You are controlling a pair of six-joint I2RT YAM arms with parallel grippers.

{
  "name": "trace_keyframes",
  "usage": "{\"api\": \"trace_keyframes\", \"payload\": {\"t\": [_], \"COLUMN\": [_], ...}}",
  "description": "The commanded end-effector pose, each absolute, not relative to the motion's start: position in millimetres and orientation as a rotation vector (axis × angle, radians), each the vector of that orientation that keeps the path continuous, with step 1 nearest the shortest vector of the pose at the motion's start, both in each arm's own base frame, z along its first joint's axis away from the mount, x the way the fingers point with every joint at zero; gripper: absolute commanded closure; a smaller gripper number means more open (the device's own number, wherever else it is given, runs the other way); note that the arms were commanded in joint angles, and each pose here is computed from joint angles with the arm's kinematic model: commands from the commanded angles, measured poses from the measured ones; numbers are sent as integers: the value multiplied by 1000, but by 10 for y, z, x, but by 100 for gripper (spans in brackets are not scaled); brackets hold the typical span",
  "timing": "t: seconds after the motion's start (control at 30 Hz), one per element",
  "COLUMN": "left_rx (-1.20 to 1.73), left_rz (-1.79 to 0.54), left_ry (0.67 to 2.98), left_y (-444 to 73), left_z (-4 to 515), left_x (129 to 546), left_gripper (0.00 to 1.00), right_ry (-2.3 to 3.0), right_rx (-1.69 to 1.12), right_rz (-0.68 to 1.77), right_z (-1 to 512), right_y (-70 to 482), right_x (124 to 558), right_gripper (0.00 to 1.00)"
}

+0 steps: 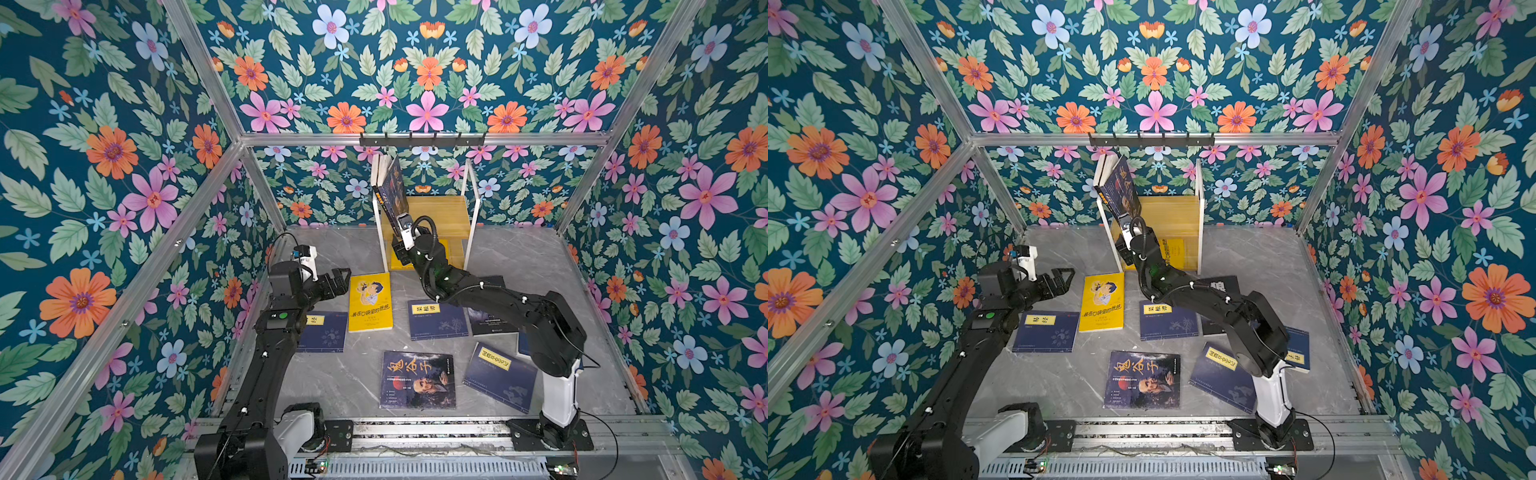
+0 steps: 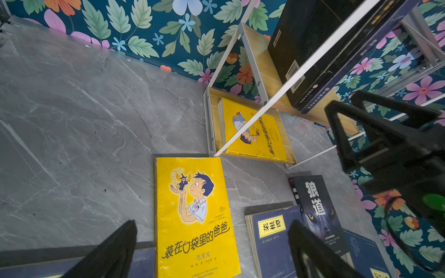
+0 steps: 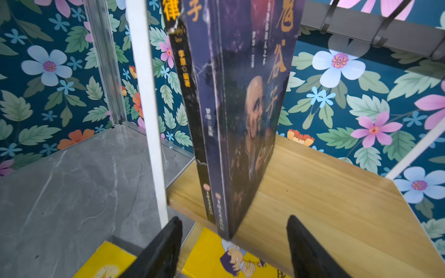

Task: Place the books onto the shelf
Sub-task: 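Withdraw the right gripper from the shelf toward the yellow book on the table, then reach both grippers to the yellow book's edges on the table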

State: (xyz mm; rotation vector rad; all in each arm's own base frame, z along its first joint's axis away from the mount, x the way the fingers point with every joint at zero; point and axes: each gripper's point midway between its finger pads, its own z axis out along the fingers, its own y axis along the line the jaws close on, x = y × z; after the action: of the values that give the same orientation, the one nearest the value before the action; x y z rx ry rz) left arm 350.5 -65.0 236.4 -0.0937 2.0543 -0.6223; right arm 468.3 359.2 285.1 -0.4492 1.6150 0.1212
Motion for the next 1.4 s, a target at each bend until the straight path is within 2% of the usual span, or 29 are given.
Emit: {"api": "trace_keyframes", "payload": {"t": [0.0, 0.33, 0.4, 0.63, 0.67, 0.87, 1.13, 1.37], "left_rx": [-71, -111, -118, -209, -223, -313, -391, -445], "left_rz": [-599, -578, -587, -669, -676, -703, -742, -785], "left_ry": [2042, 2121, 2143, 2255, 2273, 2375, 2467, 2529], "left_y": [-632, -591, -601, -656, -660, -665, -695, -734], "left_z": [2382, 2130, 2056, 1669, 1613, 1226, 877, 646], "left_x": [3546, 3660, 3682, 3796, 3816, 3940, 4035, 4088], "left_gripper": [0, 0, 0, 0, 0, 0, 1, 7], "right_ry": [1666, 1959, 1967, 2063, 2105, 2165, 2201, 2259], "right_rx": [-428, -328, -292, -179, -166, -35, -14, 43], "right_rz": [213, 548, 608, 732, 732, 824, 842, 866], "right_z": [2818, 2124, 2135, 1780, 1584, 1252, 1051, 783], "right_y": [3510, 3373, 3362, 3393, 3422, 3572, 3831, 4004], "right_x": [4484, 3870, 3769, 3624, 3633, 3710, 3928, 4052], "right_gripper": [29, 28, 28, 29, 29, 30, 31, 35]}}
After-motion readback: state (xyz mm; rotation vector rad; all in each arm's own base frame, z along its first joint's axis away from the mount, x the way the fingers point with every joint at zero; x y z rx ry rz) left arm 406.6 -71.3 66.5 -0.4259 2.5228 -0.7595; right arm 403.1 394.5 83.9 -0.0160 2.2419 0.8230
